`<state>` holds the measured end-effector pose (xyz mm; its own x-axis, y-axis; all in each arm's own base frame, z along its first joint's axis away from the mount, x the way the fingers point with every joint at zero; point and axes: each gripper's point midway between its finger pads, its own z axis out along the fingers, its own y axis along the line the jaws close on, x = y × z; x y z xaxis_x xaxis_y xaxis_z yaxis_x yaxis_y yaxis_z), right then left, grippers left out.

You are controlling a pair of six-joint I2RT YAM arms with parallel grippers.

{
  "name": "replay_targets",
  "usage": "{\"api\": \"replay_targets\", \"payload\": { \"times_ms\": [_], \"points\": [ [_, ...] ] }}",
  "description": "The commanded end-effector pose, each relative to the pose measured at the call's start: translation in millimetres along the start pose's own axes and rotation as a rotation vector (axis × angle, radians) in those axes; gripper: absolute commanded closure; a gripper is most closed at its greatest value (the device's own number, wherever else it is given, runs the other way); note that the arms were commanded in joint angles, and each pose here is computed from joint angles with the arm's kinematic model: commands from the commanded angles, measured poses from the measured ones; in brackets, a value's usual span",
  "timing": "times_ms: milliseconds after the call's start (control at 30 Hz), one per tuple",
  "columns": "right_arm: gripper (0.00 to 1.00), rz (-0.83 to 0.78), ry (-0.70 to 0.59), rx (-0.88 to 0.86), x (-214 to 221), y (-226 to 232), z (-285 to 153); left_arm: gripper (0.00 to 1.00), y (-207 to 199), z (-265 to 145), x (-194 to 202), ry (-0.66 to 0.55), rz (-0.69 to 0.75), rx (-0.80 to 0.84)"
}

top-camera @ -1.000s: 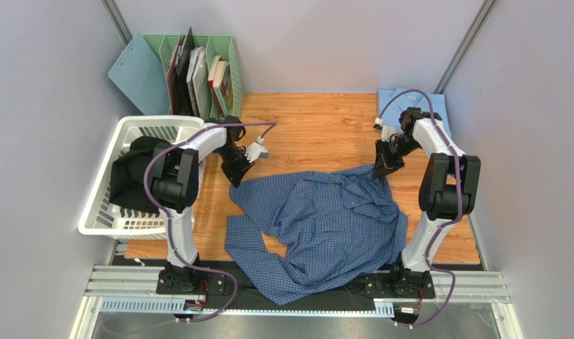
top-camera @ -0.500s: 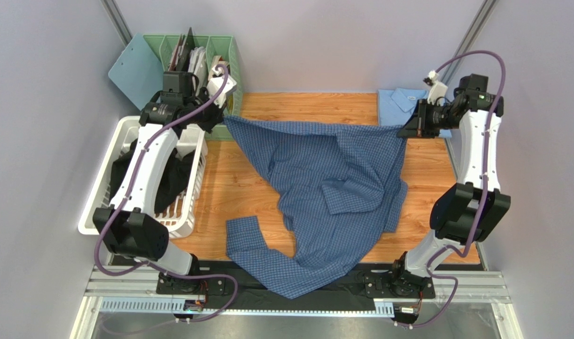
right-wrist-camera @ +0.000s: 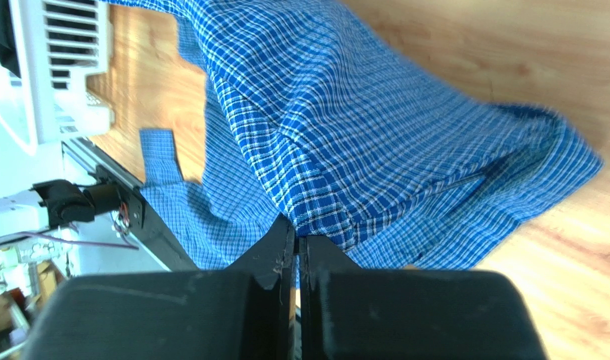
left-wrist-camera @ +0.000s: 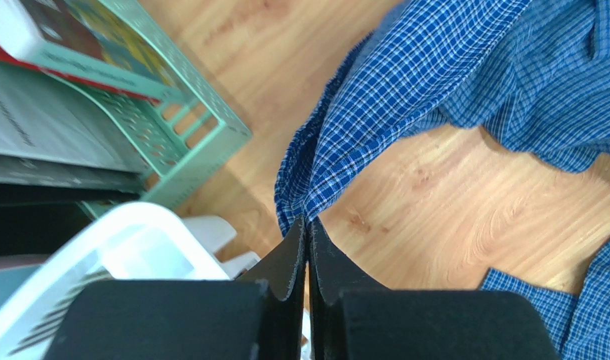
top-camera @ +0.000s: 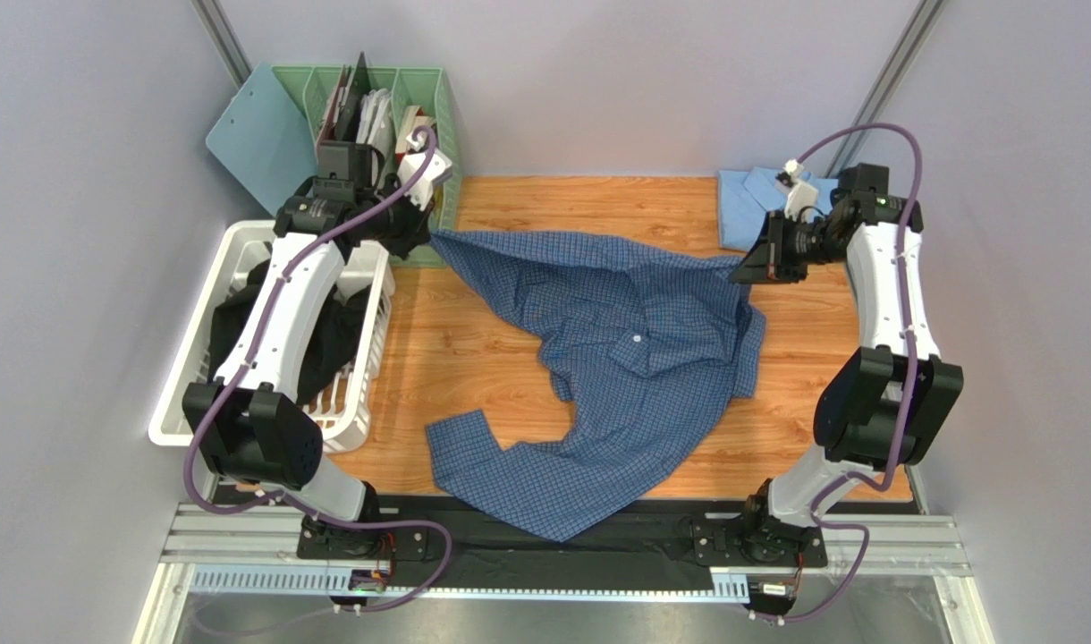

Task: Fold and stack the long sleeve shirts
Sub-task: Flatten the shirt out

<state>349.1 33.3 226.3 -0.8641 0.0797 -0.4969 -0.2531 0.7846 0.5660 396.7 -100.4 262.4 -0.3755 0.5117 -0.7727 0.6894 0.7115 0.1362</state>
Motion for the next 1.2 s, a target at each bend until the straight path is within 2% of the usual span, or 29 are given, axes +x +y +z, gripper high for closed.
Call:
{"api": "replay_targets", "payload": {
  "times_ms": [0,233,300,400,533,633,667,800,900,1000,1167],
  "points": [
    [1.00,-0.058,-0.051,0.067,-15.5,-13.1,1.0,1.00,1.9,-1.8,8.7,0.011,-0.013,-0.028],
    [1.00,0.030,-0.011,0.022,-9.9,-34.0,40.9,1.00,0.7,13.3,15.3,0.043,-0.054,0.012],
    [1.00,0.046,-0.015,-0.002,-13.8,-33.3,44.9,1.00,3.0,16.8,17.7,0.054,-0.057,0.008],
    [1.00,-0.002,-0.075,-0.009,-35.6,-19.3,27.8,1.00,12.0,11.4,7.8,0.037,-0.050,-0.025],
    [1.00,-0.121,-0.244,0.018,-76.2,17.1,-30.9,1.00,27.7,-16.9,-35.8,-0.066,-0.038,-0.095],
    [1.00,-0.235,-0.444,0.064,-111.4,58.0,-96.1,1.00,37.4,-67.5,-95.6,-0.230,0.021,-0.191],
    [1.00,-0.273,-0.535,0.074,-121.0,84.3,-126.3,1.00,40.0,-79.4,-108.5,-0.268,0.036,-0.218],
    [1.00,-0.387,-0.862,0.197,-151.5,138.3,-223.8,1.00,44.9,-141.7,-157.3,-0.408,0.109,-0.339],
    [1.00,-0.471,-1.047,0.291,-145.0,179.6,-282.1,1.00,39.3,-192.7,-180.5,-0.512,0.145,-0.433],
    [1.00,-0.502,-1.172,0.400,-132.8,194.8,-316.5,1.00,20.4,-242.5,-192.6,-0.638,0.176,-0.513],
    [1.00,-0.590,-1.379,0.516,-70.6,251.5,-373.6,1.00,-26.1,-318.5,-189.0,-0.829,0.234,-0.572]
  ]
}}
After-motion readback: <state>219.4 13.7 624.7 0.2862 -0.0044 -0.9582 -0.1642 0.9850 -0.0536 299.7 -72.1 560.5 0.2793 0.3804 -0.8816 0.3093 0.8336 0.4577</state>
